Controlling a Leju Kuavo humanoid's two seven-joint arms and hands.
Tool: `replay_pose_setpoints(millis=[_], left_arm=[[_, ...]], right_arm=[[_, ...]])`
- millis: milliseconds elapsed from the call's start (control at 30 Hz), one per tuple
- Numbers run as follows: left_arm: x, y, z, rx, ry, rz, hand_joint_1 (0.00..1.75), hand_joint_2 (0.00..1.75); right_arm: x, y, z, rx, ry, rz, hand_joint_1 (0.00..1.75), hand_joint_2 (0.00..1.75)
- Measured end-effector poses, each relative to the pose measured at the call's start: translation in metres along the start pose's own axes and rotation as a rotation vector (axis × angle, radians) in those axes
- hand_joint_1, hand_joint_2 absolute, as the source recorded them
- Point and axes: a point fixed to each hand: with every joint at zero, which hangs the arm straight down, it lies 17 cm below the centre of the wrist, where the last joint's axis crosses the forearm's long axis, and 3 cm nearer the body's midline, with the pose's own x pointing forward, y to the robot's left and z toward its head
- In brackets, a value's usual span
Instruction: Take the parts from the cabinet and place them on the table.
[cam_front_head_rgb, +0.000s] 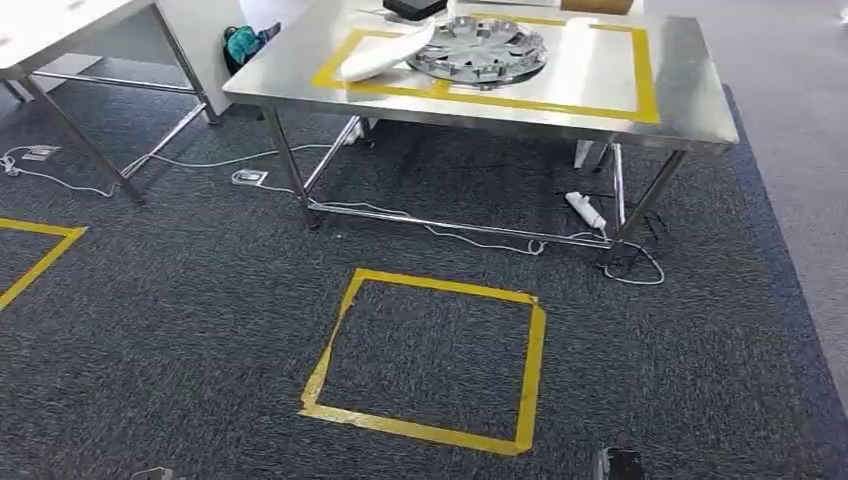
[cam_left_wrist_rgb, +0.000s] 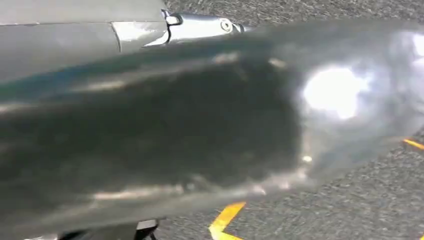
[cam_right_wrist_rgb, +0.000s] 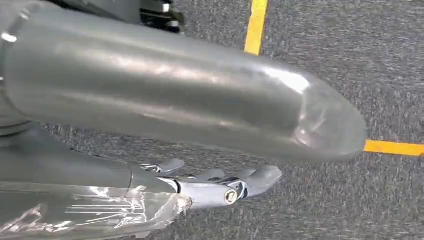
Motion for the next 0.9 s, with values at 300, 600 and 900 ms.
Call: replay_pose_setpoints(millis=[300,600,900], left_arm=[[0.009,-0.016,-0.001,-0.025,-0.046,-0.081,0.00,0.00],[0.010,-0.026,0.000,-0.036,-0.046,-0.098,0.00,0.00],[0.012,-0.031,-0.001,-0.043,-0.054,-0.125,0.00,0.00]], right_arm=[[-0.009,-0.014,0.005,-0.018,-0.002,-0.063,0.00,0.00],[-0.013,-0.026,0.006,-0.039,0.004,-0.062,0.00,0.00],[-0.013,-0.031,0.005,-0.050,0.003,-0.066,0.00,0.00]])
